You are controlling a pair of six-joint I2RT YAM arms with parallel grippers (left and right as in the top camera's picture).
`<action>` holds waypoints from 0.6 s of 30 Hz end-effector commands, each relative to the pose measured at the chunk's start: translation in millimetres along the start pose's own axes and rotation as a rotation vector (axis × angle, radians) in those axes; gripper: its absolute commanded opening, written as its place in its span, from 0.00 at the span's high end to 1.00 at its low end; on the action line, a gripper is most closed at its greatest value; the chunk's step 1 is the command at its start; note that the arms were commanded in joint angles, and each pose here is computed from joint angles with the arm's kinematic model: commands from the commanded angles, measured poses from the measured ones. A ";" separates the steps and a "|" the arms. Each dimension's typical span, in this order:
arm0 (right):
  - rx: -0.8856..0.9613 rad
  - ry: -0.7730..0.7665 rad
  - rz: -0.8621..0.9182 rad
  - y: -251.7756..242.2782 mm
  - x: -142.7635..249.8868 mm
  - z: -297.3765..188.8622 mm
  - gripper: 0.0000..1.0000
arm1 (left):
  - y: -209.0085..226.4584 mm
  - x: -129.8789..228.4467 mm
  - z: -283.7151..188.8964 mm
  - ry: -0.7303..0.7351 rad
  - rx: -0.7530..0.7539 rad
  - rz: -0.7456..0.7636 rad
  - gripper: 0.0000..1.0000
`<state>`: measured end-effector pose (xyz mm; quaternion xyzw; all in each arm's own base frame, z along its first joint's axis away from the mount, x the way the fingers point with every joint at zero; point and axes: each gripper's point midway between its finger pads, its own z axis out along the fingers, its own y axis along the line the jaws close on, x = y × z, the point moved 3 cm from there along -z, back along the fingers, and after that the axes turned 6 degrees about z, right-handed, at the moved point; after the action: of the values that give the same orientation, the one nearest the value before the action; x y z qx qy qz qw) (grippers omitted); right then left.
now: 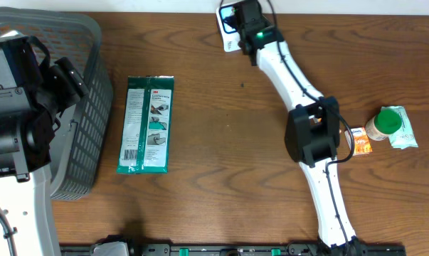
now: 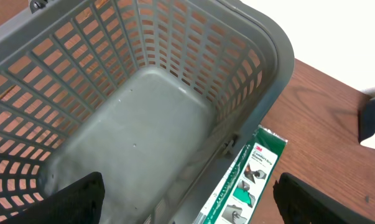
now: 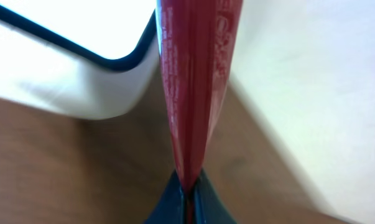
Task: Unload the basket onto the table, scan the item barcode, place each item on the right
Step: 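Hold the red tube's end under the scanner window, then carry the red tube right and release it beside the Kleenex packs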
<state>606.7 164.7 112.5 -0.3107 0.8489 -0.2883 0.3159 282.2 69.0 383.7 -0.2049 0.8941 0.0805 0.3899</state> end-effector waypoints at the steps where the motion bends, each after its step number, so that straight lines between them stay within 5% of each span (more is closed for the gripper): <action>1: 0.274 0.118 -0.337 -25.4 -9.2 -32.1 0.99 | 2.5 -2.1 -1.8 -0.009 -0.010 -0.006 0.12; 9: 0.328 0.122 -0.646 -0.8 -36.7 -62.0 0.99 | 2.5 -2.1 -1.8 -0.009 -0.010 -0.006 0.12; 18: 0.536 0.256 -0.632 -33.2 -38.5 -64.9 0.99 | 2.5 -2.1 -1.8 -0.009 -0.010 -0.006 0.12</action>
<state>597.1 216.9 181.7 -0.4341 0.6667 -0.5475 0.2593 282.2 69.0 383.7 -0.2049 0.8941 0.0805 0.3899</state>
